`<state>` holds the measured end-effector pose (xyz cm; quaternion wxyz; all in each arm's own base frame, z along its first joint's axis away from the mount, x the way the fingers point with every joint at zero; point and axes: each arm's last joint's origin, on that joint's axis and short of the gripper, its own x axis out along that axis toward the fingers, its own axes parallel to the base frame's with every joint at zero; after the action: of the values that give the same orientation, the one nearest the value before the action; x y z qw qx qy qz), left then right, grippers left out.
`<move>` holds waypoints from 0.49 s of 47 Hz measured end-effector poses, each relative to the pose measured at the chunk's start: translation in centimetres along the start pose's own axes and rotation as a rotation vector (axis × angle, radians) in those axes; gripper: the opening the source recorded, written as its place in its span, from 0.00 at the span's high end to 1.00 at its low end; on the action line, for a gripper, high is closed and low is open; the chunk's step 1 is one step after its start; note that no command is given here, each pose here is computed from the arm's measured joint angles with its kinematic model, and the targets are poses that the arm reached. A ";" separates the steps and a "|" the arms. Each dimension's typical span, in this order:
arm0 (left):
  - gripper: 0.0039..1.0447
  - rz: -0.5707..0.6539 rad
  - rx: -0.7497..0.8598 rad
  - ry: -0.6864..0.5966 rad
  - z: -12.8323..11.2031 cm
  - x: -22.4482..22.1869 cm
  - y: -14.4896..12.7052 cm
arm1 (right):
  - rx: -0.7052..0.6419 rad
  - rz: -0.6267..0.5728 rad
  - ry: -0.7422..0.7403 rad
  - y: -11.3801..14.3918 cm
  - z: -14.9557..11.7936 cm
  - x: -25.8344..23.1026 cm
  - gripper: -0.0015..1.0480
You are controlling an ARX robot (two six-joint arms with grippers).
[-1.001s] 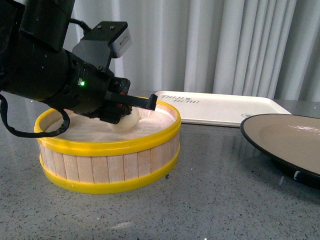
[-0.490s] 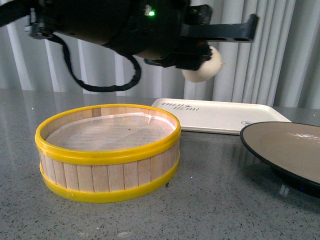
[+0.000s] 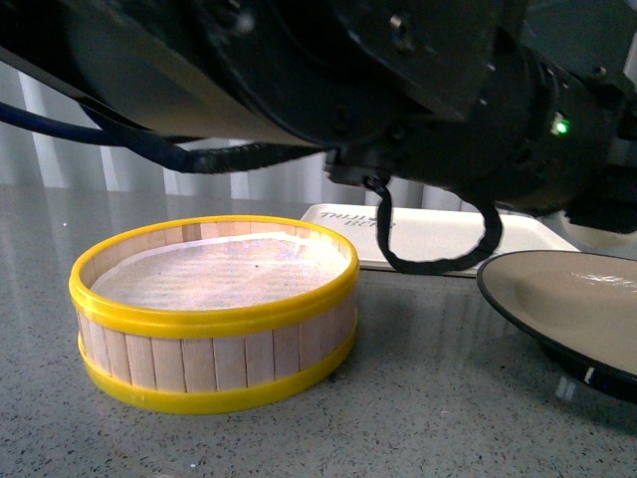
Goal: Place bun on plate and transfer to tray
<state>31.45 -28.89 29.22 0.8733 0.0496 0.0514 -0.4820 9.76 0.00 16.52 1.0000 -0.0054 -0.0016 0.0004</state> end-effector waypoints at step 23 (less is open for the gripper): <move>0.96 0.016 0.136 0.170 -2.9 5.6 -1.8 | 0.000 0.000 0.000 0.0 0.0 0.0 0.08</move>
<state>32.77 -34.11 25.52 0.8642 0.1500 0.0920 -0.4714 9.76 0.00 16.52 1.0000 -0.0052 -0.0016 0.0004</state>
